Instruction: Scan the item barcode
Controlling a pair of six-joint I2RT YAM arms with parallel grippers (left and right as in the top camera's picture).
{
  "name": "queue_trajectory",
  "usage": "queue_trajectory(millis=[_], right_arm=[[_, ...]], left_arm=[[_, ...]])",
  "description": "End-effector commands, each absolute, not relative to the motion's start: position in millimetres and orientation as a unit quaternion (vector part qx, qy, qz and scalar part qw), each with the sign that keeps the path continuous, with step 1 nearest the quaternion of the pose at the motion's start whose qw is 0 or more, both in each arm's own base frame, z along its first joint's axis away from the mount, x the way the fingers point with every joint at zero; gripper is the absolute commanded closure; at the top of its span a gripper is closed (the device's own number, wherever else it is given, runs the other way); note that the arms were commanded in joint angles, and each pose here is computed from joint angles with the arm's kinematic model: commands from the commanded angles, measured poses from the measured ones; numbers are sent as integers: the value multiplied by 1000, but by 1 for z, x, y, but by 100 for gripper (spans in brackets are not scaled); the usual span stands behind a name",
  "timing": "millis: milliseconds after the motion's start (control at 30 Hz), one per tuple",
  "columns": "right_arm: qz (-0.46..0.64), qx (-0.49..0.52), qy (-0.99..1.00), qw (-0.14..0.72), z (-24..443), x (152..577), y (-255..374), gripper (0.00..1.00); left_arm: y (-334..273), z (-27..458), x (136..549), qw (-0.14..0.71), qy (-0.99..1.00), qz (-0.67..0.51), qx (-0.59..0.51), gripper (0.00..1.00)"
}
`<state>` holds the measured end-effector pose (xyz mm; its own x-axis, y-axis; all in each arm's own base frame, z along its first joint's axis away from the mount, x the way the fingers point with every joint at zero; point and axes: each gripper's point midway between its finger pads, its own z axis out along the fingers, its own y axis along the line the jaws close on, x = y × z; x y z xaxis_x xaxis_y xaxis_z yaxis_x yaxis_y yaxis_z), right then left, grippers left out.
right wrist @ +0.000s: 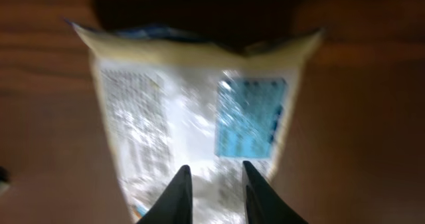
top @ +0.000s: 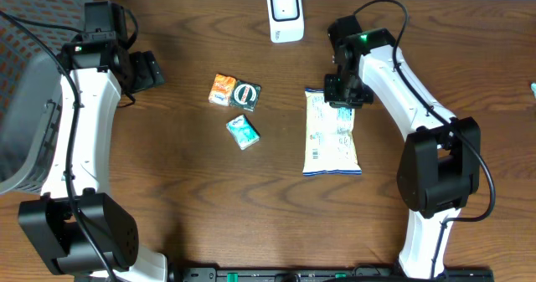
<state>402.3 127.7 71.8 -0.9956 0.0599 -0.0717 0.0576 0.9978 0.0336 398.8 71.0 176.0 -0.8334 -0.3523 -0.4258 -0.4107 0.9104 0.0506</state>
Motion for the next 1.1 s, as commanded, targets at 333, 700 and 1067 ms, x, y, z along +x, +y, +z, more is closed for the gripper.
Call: queue_trajectory(millis=[333, 700, 1067], right_arm=[[42, 23, 997, 63, 41, 410, 143, 65], [18, 33, 994, 104, 25, 425, 127, 3], [63, 30, 997, 32, 85, 405, 138, 22]], left_arm=[[71, 170, 398, 199, 957, 71, -196, 2], [71, 170, 398, 199, 957, 71, -196, 2], [71, 170, 398, 199, 957, 71, -196, 2]])
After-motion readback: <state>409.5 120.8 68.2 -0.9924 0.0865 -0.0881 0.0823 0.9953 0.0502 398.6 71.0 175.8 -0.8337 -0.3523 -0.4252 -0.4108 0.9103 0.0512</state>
